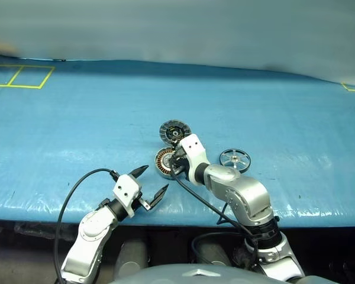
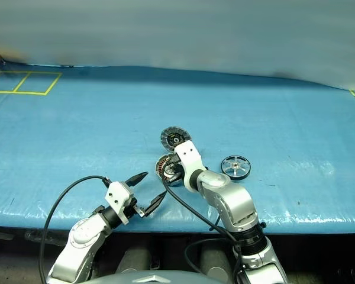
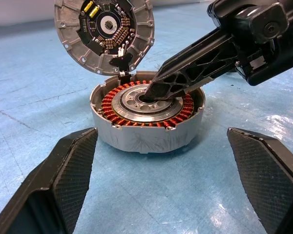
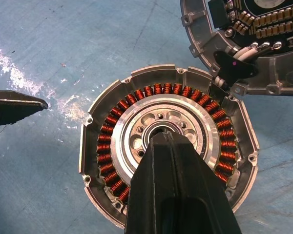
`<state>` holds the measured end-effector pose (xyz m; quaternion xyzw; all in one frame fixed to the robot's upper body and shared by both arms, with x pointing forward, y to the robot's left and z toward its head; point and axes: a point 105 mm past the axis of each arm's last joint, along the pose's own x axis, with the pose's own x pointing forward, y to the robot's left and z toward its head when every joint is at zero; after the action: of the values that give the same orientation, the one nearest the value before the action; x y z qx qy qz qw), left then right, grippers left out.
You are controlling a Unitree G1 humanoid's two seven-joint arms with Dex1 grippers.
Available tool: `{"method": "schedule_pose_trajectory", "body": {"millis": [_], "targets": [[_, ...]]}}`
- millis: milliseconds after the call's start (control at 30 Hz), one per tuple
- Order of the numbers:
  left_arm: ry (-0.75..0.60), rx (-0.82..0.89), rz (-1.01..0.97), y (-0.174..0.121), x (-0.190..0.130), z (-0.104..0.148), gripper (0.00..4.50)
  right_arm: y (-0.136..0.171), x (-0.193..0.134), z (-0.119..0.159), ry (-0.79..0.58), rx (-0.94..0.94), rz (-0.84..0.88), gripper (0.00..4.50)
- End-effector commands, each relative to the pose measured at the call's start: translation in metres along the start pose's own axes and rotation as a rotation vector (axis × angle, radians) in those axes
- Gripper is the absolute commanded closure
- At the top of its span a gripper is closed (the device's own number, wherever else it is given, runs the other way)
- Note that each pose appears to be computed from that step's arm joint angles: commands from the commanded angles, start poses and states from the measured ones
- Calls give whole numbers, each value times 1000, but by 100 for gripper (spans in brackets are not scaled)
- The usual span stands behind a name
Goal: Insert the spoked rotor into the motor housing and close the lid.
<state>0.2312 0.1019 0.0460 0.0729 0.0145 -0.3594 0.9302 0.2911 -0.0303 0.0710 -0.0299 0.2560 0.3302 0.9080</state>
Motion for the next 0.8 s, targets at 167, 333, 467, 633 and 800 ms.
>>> {"method": "schedule_pose_trajectory", "body": {"millis": [167,333,467,633,800], "targets": [[-32,23,-13,-1,0,9,0,13,-20,31,-105,-51,90,449],[-32,27,-13,-1,0,9,0,-8,-43,38,-93,-224,47,449],[-33,28,-14,0,1,10,0,-54,-64,37,-34,-258,-106,412],[-32,24,-22,-1,1,9,0,-90,-77,33,7,-231,-263,255],[-31,22,-25,-2,1,9,0,-111,-80,20,67,-210,-373,160]]}}
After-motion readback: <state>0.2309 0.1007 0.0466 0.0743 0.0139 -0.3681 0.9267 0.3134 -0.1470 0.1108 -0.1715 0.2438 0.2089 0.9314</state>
